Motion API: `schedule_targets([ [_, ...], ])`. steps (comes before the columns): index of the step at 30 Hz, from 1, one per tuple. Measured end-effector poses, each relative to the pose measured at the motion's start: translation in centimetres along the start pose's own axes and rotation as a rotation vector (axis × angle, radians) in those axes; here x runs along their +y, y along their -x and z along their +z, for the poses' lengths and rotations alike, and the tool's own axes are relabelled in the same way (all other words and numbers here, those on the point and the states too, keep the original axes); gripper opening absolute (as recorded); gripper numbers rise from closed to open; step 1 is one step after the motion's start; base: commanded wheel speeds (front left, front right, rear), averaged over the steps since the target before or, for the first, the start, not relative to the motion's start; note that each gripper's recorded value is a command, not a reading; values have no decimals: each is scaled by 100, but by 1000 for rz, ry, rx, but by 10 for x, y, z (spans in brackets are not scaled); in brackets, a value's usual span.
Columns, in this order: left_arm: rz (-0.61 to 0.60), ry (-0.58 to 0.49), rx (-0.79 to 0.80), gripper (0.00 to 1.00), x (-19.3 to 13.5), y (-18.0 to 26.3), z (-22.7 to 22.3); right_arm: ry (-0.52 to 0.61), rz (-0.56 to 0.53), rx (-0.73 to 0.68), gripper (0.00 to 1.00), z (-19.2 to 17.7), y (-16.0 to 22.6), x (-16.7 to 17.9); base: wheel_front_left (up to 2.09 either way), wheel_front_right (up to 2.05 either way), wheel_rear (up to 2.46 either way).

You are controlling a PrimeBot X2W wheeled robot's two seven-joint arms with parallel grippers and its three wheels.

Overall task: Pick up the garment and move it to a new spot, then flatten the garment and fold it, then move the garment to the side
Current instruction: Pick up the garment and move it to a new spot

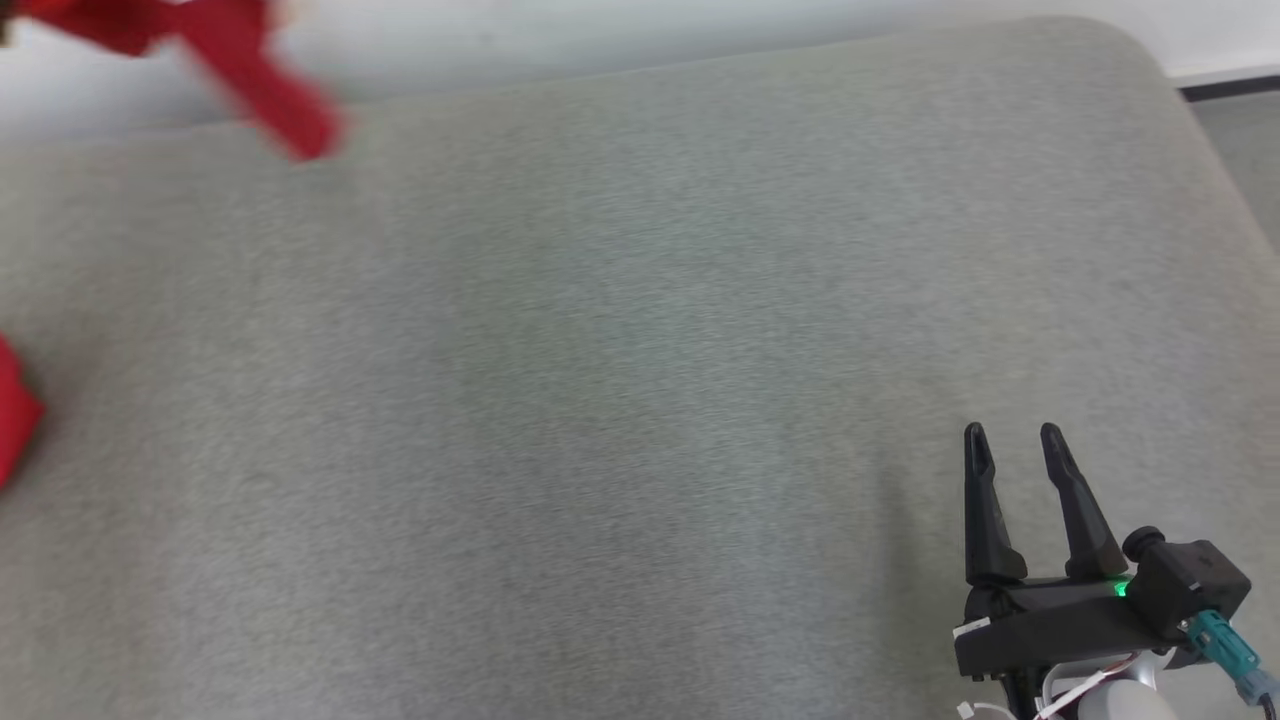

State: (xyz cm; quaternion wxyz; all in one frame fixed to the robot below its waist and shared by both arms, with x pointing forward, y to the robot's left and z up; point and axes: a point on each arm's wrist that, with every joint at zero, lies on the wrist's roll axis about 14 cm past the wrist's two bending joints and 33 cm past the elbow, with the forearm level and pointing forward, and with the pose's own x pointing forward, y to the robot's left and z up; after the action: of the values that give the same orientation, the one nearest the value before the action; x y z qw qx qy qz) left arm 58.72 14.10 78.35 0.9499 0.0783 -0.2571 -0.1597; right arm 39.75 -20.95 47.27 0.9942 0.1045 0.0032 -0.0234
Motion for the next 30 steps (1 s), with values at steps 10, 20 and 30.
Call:
schedule_targets([
  [10,-316,215,-101,0,-161,-29,37,-7,-130,-25,100,11,31,-40,0,0,0],
  [20,-333,414,68,0,-213,19,-42,1,-163,-33,100,14,40,-50,0,0,0],
  [30,-107,474,364,0,-172,126,-154,14,-63,-9,100,4,18,-20,0,0,0],
])
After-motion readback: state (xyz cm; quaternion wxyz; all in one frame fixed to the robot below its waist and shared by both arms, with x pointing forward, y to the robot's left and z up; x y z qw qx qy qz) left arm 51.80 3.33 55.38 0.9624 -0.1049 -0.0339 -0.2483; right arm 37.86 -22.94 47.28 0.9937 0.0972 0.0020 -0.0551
